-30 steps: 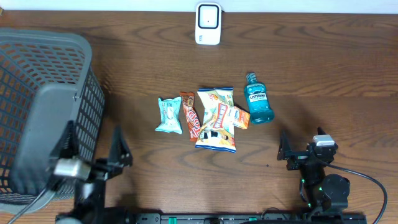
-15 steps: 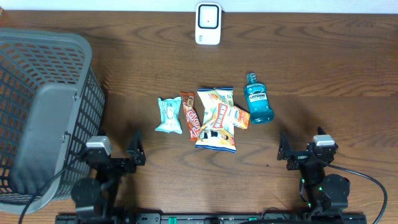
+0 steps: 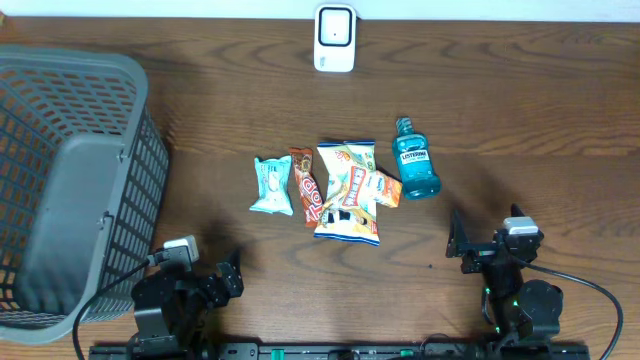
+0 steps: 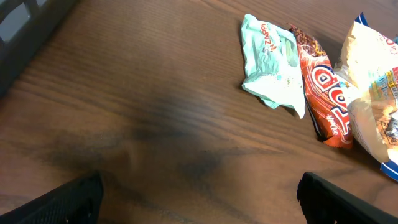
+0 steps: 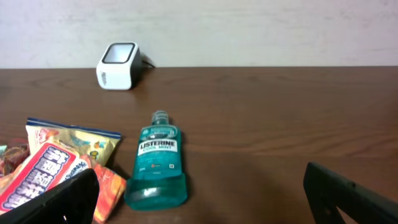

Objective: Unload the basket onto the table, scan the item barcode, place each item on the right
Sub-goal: 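Move the right gripper left toward the Kleenex pack on the snack bag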

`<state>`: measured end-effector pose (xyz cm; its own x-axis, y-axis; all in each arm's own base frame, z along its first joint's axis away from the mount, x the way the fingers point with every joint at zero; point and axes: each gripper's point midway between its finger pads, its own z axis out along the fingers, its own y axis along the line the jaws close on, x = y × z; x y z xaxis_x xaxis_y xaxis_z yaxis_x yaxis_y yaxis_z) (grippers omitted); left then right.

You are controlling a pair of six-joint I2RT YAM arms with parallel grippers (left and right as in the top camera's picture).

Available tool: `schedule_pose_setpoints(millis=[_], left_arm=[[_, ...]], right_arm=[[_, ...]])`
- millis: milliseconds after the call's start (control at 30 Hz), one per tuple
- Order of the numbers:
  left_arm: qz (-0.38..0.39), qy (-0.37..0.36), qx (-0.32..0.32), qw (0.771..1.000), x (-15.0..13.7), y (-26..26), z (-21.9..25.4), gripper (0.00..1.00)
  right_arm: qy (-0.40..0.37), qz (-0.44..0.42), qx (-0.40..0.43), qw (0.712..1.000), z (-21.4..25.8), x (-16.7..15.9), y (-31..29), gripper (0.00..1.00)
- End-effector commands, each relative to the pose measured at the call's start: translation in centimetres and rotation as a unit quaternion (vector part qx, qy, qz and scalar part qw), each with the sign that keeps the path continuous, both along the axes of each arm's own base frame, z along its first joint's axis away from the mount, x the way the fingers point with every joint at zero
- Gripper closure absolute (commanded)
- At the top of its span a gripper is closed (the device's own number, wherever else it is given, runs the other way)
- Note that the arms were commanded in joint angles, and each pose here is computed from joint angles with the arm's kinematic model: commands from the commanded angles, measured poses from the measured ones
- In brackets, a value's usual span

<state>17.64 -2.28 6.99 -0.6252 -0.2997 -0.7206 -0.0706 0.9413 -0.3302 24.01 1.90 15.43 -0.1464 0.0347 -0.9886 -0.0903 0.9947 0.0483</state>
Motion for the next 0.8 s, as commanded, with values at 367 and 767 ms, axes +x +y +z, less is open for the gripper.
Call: schedule_pose_setpoints(millis=[367,767], left_arm=[[0.004,0.036,-0.003,0.999,-1.2,0.0,-1.3,0.02],[0.004,0.036,-0.003,0.999,-1.2,0.0,-1.3,0.02]], right_arm=[[0.025,0.257,0.143,0.956,1.3,-3.4,8.9,0.01],[0.111,0.201,0.158,0.960,4.5,-1.3,7.7,0.01]])
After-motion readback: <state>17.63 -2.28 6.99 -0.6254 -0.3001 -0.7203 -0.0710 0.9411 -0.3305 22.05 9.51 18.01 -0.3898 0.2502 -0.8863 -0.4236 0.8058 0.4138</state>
